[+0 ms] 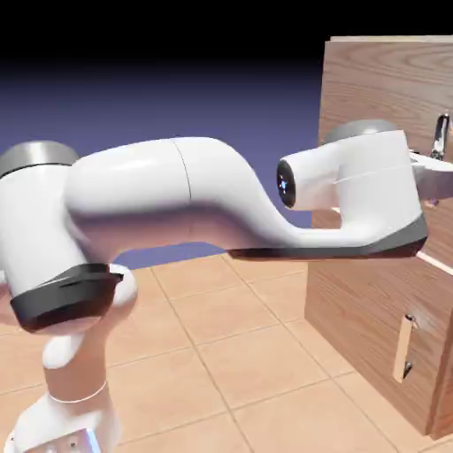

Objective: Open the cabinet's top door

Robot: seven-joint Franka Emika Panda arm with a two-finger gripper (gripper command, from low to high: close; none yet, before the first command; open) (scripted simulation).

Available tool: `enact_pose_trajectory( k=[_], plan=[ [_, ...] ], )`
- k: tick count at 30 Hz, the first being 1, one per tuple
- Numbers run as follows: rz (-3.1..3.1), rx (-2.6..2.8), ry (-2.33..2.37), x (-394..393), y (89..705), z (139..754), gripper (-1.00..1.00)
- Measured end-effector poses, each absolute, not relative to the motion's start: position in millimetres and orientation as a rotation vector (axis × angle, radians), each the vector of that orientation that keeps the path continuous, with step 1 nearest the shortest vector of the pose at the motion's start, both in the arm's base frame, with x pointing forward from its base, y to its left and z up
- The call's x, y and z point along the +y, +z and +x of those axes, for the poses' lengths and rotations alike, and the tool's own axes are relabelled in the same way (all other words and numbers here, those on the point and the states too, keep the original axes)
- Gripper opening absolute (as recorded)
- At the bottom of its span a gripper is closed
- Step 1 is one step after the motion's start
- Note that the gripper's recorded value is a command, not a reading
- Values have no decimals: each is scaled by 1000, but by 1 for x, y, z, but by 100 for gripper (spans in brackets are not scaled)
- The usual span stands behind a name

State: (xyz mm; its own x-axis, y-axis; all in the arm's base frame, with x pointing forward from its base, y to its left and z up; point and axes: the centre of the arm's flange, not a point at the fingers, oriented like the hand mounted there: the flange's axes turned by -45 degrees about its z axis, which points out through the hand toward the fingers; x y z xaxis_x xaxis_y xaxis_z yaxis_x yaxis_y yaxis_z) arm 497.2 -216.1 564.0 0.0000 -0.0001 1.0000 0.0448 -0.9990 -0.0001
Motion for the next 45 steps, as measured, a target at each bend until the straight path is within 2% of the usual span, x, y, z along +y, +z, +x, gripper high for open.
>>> enact_pose_trajectory(
  k=[22, 45],
  plan=[
    [-2348, 322, -2348, -156, 564, 379, -100],
    [-2463, 770, -2464, -57, 564, 283, -100]
  ],
)
